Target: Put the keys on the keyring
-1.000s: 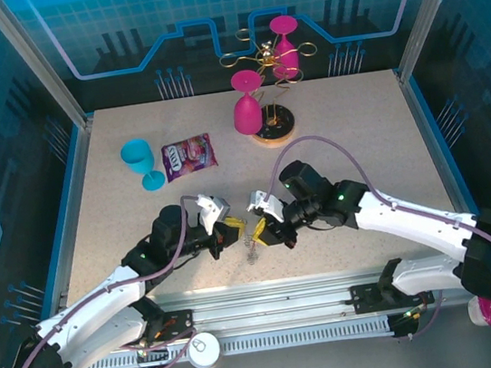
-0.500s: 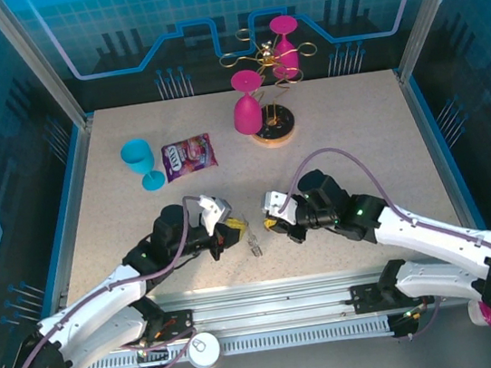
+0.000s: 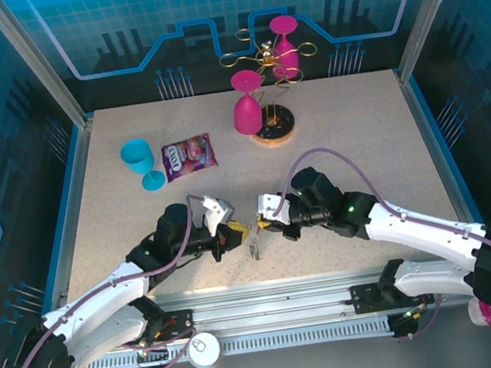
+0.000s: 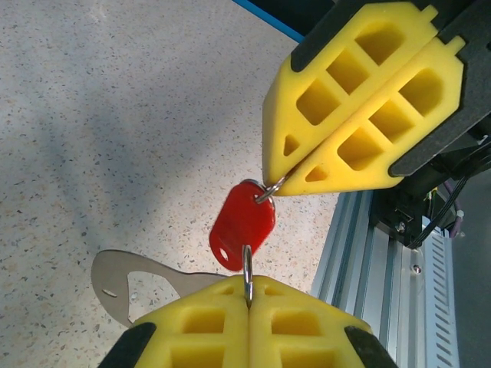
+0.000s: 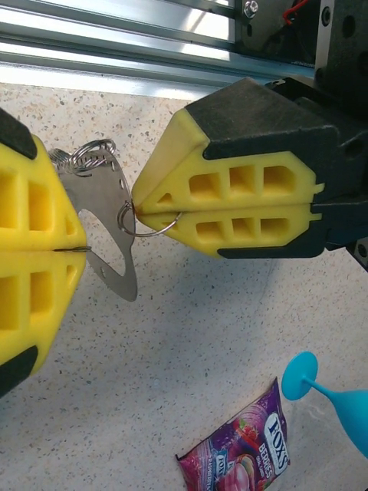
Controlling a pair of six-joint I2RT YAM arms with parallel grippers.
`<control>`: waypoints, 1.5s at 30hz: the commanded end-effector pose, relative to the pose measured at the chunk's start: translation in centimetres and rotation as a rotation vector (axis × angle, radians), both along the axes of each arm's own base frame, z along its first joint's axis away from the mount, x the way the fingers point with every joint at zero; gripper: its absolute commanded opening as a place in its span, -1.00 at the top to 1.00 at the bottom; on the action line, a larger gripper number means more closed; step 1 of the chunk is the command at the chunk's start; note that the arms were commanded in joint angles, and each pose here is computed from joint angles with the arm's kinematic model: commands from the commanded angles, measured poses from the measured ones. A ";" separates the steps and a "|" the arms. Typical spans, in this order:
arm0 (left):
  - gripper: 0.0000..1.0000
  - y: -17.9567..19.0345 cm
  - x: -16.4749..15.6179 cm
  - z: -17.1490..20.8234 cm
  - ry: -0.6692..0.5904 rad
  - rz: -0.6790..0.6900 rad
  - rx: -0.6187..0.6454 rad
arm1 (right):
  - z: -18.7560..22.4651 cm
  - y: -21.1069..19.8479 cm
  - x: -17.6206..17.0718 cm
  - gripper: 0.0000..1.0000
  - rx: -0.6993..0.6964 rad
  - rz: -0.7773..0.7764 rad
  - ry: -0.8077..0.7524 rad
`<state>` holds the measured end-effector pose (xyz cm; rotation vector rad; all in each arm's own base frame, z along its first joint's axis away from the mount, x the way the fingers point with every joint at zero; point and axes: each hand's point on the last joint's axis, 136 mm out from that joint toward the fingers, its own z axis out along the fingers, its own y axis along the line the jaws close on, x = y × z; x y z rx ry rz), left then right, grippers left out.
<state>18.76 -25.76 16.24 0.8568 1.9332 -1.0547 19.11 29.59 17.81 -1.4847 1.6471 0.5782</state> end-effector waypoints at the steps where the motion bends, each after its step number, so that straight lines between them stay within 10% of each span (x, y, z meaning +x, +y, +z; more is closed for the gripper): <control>1: 1.00 -0.6 -0.2 1.3 -0.005 -0.026 -0.053 | 1.1 0.5 0.8 1.00 0.003 -0.004 -0.056; 45: 1.00 -0.4 0.4 0.8 0.029 0.017 -0.043 | 0.1 2.2 -0.7 1.00 -0.034 0.059 -0.124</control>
